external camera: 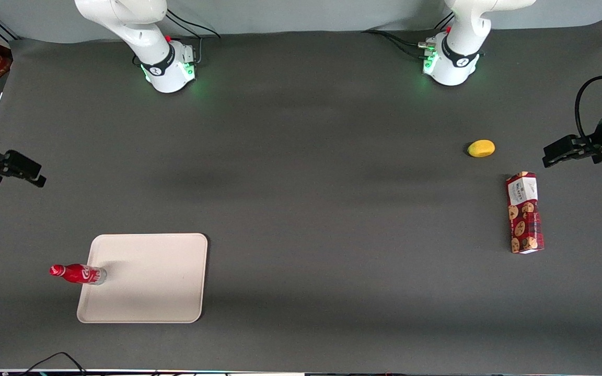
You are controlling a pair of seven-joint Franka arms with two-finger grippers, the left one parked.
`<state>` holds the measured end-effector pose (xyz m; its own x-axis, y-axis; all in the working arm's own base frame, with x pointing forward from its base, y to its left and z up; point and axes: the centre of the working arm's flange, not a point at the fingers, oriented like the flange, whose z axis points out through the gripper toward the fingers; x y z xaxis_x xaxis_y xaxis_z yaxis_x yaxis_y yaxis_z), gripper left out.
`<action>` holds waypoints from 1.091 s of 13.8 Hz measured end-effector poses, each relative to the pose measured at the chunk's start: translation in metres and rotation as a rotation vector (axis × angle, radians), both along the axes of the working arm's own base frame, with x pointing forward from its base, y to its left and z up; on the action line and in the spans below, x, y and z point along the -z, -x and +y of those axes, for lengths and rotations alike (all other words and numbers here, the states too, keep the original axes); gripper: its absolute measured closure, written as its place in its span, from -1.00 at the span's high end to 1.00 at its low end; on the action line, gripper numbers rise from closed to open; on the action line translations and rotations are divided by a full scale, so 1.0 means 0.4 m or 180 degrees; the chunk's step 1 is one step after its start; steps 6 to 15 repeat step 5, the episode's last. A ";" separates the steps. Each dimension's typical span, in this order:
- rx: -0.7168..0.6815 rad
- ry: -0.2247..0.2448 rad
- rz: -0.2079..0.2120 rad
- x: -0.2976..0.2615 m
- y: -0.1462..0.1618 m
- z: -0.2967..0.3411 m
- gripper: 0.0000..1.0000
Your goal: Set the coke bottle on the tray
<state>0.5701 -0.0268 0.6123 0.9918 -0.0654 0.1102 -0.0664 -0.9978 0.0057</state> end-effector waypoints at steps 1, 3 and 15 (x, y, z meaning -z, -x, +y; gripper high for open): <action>-0.0014 -0.0001 0.0005 -0.001 0.012 0.011 1.00; -0.0024 -0.0005 0.0042 0.011 0.020 0.017 1.00; -0.0022 -0.0019 0.0078 0.026 0.021 0.018 1.00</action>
